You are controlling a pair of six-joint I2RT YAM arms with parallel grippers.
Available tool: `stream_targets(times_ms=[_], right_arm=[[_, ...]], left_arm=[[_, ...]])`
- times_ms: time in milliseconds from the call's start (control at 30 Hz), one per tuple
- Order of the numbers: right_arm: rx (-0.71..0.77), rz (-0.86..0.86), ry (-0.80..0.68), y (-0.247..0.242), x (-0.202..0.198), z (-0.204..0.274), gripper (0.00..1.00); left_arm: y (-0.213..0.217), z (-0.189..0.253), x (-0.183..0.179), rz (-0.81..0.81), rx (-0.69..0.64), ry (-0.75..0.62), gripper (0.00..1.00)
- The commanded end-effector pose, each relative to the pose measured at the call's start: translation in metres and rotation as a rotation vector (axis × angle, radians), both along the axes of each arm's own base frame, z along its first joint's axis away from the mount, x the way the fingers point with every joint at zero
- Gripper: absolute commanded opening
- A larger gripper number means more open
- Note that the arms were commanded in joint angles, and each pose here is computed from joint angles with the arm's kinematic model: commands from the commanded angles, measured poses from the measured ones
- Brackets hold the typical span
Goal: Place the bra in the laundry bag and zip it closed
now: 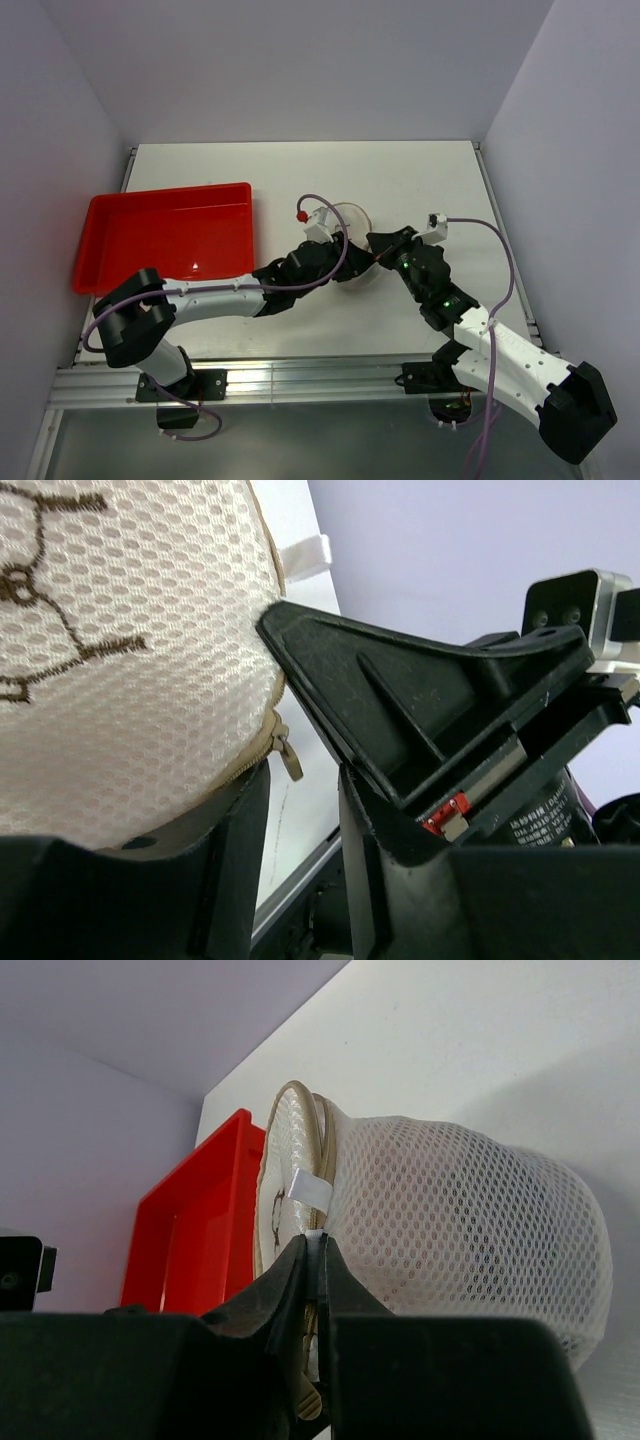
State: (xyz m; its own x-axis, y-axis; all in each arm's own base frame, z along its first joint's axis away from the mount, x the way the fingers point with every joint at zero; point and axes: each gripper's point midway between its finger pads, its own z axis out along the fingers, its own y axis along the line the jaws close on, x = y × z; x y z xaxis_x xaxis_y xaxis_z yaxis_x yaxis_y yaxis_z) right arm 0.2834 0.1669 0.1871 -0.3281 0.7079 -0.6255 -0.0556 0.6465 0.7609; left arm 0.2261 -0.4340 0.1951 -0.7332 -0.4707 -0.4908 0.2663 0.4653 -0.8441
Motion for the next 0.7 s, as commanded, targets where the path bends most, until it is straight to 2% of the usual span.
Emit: stream_targets(times_ms=[0, 133, 367, 433, 533, 667], right_arm=[[0.016, 0.017, -0.045, 0.004, 0.0, 0.011, 0.0], [0.014, 0.017, -0.05, 0.003, 0.0, 0.011, 0.0], [0.008, 0.011, -0.05, 0.001, -0.001, 0.01, 0.0], [0.011, 0.012, -0.048, 0.001, 0.0, 0.01, 0.0], [0.014, 0.013, -0.046, 0.001, 0.0, 0.009, 0.0], [0.005, 0.006, -0.051, -0.003, 0.003, 0.011, 0.0]], left_arm=[[-0.004, 0.03, 0.015, 0.046, -0.054, -0.061, 0.39], [-0.004, 0.023, 0.02, 0.06, -0.031, -0.059, 0.33], [0.001, 0.018, 0.026, 0.096, 0.012, -0.075, 0.31], [0.001, 0.016, 0.027, 0.094, 0.021, -0.081, 0.19], [0.002, 0.011, 0.026, 0.092, 0.033, -0.073, 0.07], [0.006, 0.004, 0.024, 0.09, 0.05, -0.066, 0.0]])
